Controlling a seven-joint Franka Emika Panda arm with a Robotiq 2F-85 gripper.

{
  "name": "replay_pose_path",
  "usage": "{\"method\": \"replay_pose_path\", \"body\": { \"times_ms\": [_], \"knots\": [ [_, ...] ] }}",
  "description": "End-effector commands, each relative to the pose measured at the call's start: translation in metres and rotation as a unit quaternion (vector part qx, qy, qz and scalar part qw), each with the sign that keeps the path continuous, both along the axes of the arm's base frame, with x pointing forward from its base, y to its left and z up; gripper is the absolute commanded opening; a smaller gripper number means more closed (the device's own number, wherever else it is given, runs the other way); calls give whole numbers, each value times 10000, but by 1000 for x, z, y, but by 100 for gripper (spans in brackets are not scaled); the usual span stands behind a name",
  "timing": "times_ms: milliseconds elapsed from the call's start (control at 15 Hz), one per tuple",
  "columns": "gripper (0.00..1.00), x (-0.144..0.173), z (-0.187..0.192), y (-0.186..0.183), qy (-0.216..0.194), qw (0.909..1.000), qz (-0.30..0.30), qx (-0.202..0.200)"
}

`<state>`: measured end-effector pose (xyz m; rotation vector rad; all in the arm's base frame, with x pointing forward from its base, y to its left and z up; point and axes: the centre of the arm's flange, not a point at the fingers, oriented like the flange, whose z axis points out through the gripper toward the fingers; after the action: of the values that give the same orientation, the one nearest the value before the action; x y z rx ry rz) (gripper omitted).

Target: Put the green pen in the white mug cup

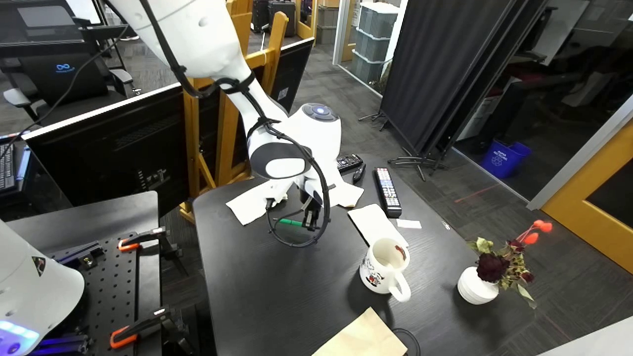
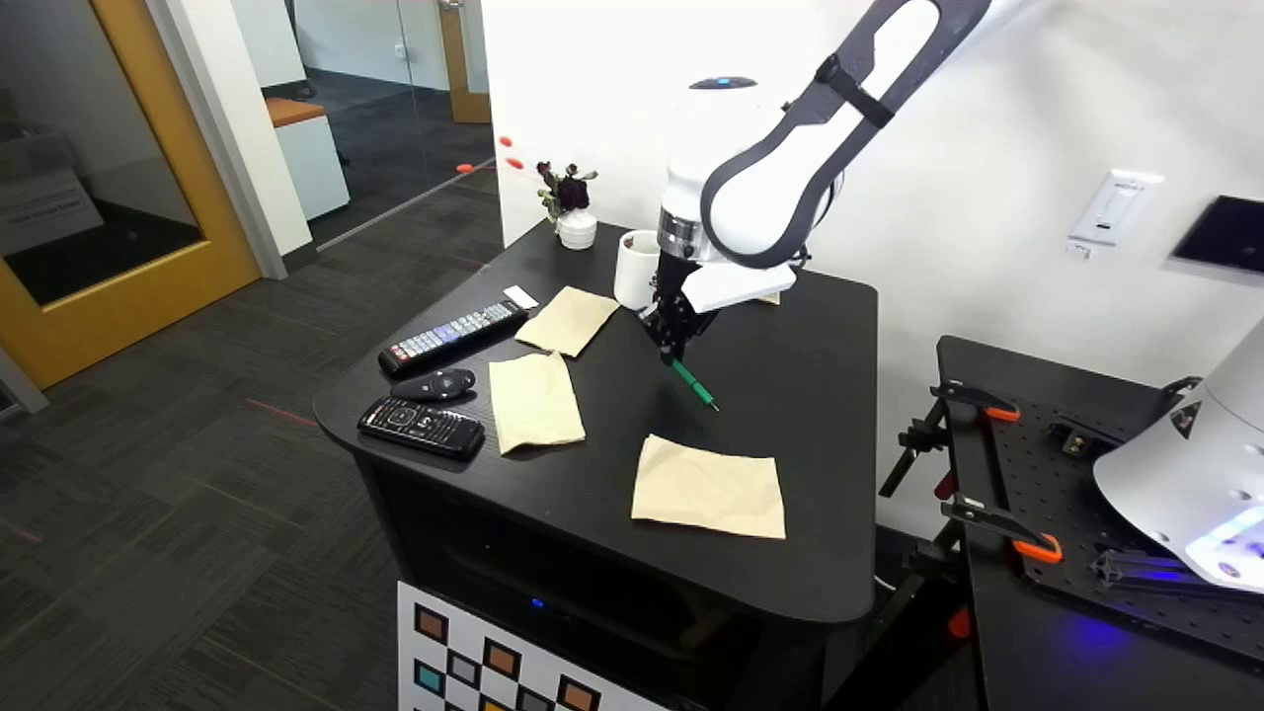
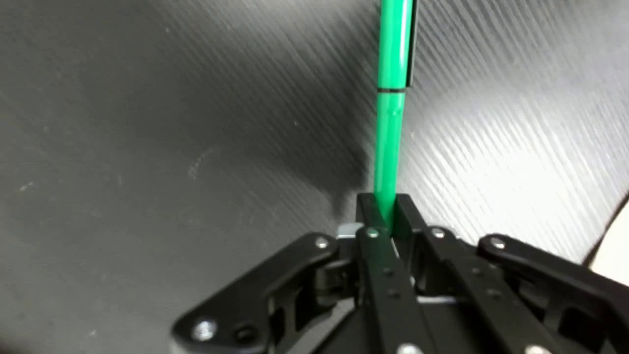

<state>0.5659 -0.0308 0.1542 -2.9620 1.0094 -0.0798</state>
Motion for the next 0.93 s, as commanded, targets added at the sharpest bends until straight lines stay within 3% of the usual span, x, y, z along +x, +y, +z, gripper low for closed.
{"method": "replay_pose_path", "body": {
  "times_ms": [0,333,533,600,667,733,867],
  "knots": [
    [3,-11,77,-18,-513,9983,-248,-109],
    [3,-10,159,-33,-1094,9928,-324,-351],
    [3,-12,189,-28,-1294,9904,-251,-421],
    [3,-14,196,-24,-1301,9907,-157,-366],
    [3,3,177,-36,-1325,9901,-180,-417],
    [12,2,182,-33,-1366,9897,-159,-398],
    [12,2,180,-33,-1345,9900,-155,-392]
  ]
}}
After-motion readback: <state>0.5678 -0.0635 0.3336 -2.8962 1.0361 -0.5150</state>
